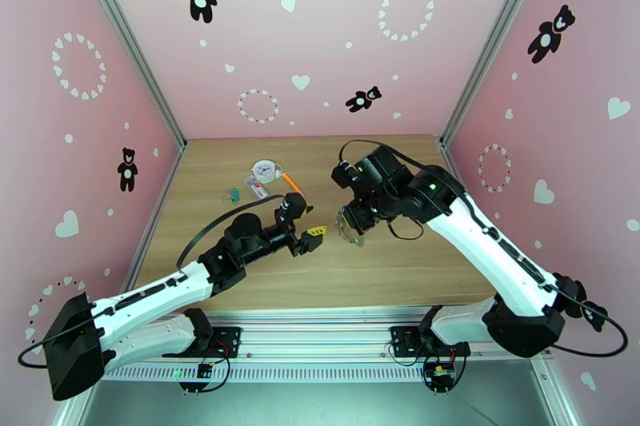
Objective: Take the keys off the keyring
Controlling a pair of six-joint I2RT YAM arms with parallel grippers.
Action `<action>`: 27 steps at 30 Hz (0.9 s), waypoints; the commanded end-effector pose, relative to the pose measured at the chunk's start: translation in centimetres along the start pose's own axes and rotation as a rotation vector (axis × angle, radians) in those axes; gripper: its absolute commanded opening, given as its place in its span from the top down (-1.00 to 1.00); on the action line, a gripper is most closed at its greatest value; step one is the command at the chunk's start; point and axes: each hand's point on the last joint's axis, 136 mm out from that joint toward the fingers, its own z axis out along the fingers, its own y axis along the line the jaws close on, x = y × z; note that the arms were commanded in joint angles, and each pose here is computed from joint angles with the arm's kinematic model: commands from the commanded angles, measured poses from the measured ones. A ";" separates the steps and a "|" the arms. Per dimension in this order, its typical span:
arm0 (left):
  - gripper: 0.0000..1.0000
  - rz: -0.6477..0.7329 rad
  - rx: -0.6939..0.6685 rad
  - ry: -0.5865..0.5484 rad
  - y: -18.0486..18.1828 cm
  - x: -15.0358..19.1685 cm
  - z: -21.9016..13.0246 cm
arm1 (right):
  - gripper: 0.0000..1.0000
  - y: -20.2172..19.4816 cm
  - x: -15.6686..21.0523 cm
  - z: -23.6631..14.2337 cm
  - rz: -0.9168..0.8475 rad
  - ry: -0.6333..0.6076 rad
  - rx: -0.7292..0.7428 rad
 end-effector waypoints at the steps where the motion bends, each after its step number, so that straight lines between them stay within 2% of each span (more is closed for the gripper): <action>1: -0.45 0.033 0.053 -0.077 -1.1 -1.1 0.6 | 1.00 0.4 0.8 -0.4 0.012 0.074 -0.004; 9: -0.48 0.067 0.051 -0.069 -1.0 -0.3 1.3 | 1.00 1.6 0.1 0.1 0.007 0.075 -0.072; 16: -0.38 0.067 0.074 -0.065 -1.3 -0.2 1.9 | 1.00 2.2 0.0 0.0 0.012 0.072 -0.107; 27: -0.42 0.081 0.179 -0.061 -2.8 -0.2 3.3 | 1.00 2.3 0.6 -0.7 -0.008 0.069 -0.113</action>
